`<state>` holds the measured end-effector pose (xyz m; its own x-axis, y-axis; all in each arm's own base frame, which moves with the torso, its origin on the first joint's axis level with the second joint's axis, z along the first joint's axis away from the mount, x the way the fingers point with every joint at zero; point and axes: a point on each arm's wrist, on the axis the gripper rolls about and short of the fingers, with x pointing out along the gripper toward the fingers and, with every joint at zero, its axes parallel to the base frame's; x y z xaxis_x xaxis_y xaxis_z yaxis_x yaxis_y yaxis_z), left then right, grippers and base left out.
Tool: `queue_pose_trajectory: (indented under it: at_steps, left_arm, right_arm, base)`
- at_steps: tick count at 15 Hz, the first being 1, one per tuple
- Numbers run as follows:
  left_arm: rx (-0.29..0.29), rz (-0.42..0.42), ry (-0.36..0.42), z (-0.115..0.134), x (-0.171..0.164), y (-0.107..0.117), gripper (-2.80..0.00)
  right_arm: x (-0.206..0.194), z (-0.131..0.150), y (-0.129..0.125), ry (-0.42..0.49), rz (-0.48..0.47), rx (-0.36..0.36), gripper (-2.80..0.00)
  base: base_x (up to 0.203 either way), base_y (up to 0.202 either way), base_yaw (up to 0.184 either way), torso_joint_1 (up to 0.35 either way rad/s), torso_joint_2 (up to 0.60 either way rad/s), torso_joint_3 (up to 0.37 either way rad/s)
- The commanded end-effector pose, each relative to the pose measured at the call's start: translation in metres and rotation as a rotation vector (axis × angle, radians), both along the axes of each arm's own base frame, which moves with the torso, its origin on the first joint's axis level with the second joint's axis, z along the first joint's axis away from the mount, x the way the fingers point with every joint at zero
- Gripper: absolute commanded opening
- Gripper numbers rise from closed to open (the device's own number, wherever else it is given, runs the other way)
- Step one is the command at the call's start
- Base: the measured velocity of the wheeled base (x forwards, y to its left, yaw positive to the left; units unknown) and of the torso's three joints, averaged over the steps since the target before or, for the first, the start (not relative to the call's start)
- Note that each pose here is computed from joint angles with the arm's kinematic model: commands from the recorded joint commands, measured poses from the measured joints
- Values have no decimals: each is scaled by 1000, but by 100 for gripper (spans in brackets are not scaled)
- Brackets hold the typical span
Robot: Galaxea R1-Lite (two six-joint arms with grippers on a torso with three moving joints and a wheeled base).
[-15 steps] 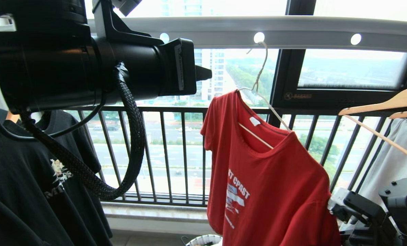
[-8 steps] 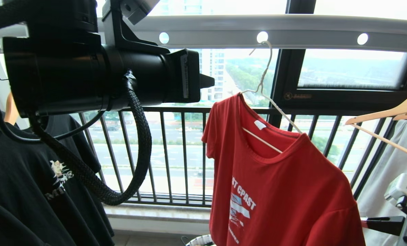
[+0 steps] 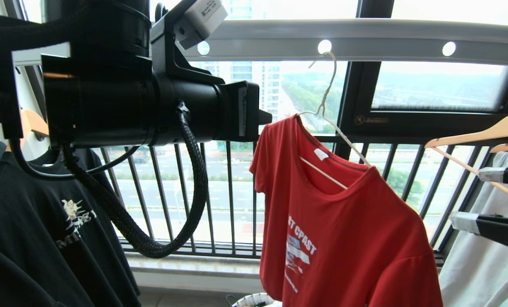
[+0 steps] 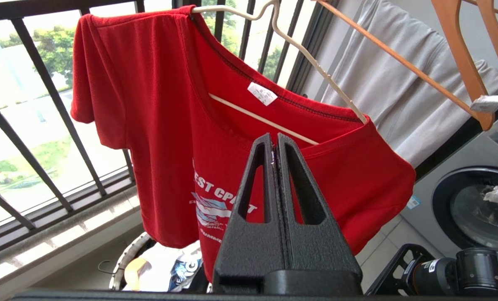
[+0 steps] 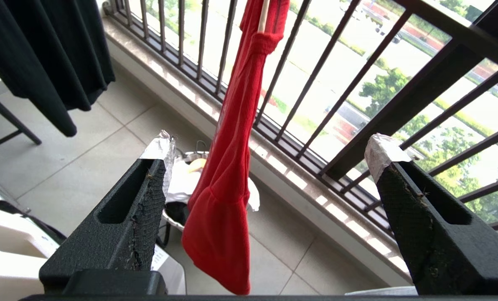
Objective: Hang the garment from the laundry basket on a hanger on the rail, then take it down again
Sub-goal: Take the clothes off the clothes rack
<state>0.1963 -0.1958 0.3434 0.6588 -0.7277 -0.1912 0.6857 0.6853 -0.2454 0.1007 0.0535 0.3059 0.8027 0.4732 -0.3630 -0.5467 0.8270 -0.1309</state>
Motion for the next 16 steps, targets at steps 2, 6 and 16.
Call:
queue_pose_trajectory:
  at_steps: [2, 6, 16]
  left_arm:
    - [13, 8, 12, 1, 1, 1, -280]
    - [83, 36, 68, 3, 4, 8, -280]
    - [127, 101, 117, 9, 13, 22, -280]
  right_arm:
    - [59, 21, 33, -5, 27, -24, 0]
    - [113, 35, 64, -93, 40, 18, 0]
    - [195, 30, 117, -105, 35, 95, 0]
  base:
    - [0, 0, 0, 0, 0, 0]
    - [0, 0, 0, 0, 0, 0]
    - [0, 0, 0, 0, 0, 0]
